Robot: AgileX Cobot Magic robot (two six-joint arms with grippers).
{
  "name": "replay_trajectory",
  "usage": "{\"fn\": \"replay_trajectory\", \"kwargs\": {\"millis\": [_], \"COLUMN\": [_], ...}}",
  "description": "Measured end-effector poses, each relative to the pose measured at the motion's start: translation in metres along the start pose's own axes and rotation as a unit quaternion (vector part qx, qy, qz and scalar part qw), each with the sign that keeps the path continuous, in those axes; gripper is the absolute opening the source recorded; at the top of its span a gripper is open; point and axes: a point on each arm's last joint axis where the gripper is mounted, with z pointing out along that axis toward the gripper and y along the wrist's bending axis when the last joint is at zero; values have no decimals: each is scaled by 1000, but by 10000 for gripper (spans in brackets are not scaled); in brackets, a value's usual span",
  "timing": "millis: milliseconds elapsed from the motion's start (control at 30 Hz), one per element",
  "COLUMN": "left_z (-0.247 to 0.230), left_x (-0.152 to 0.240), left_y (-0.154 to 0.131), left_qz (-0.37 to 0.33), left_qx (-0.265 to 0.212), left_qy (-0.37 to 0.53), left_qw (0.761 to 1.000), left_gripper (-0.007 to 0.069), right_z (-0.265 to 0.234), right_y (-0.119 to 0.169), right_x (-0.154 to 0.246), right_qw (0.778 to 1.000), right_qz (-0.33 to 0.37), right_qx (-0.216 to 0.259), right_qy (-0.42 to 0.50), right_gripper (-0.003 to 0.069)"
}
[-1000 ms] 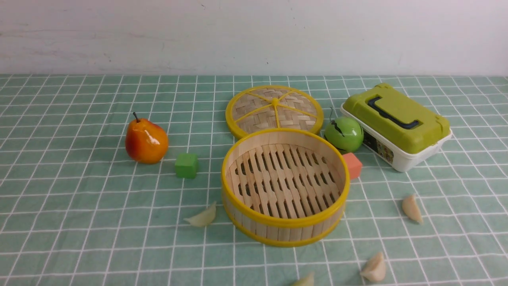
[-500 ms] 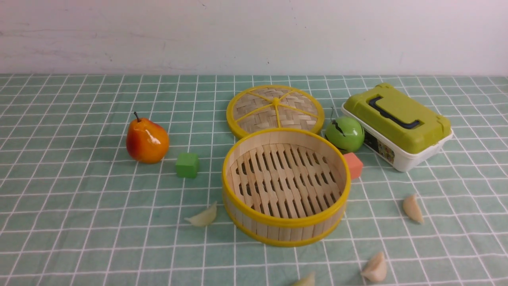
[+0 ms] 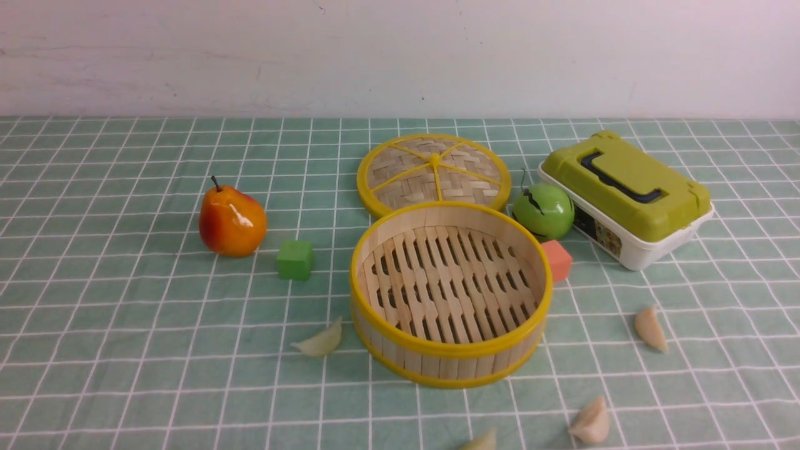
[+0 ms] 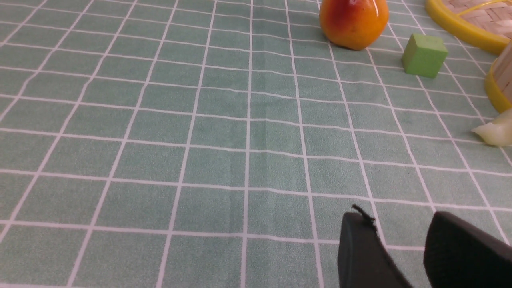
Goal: Put the dumplings into the steamer on the table with the blue tablecloth.
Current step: 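Reach for and grasp a dumpling on the table with the left gripper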
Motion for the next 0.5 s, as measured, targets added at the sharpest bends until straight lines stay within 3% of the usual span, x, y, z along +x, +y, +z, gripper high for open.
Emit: {"fn": "replay_trajectory", "kwargs": {"millis": [367, 500], "left_z": [0, -1], "left_x": [-2, -11], "left_y": [0, -4], "left_qz": [-5, -101], "left_qx": [2, 28], "left_qy": [-13, -59], "left_qw": [1000, 993], "left_gripper": [234, 235], "right_z": [0, 0], "right_y": [0, 4], "right_x": [0, 0], "right_qw": [1000, 997], "right_qz": [3, 68], "right_qx": [-1, -24], "right_qy": [0, 2], "right_gripper": [240, 240]}}
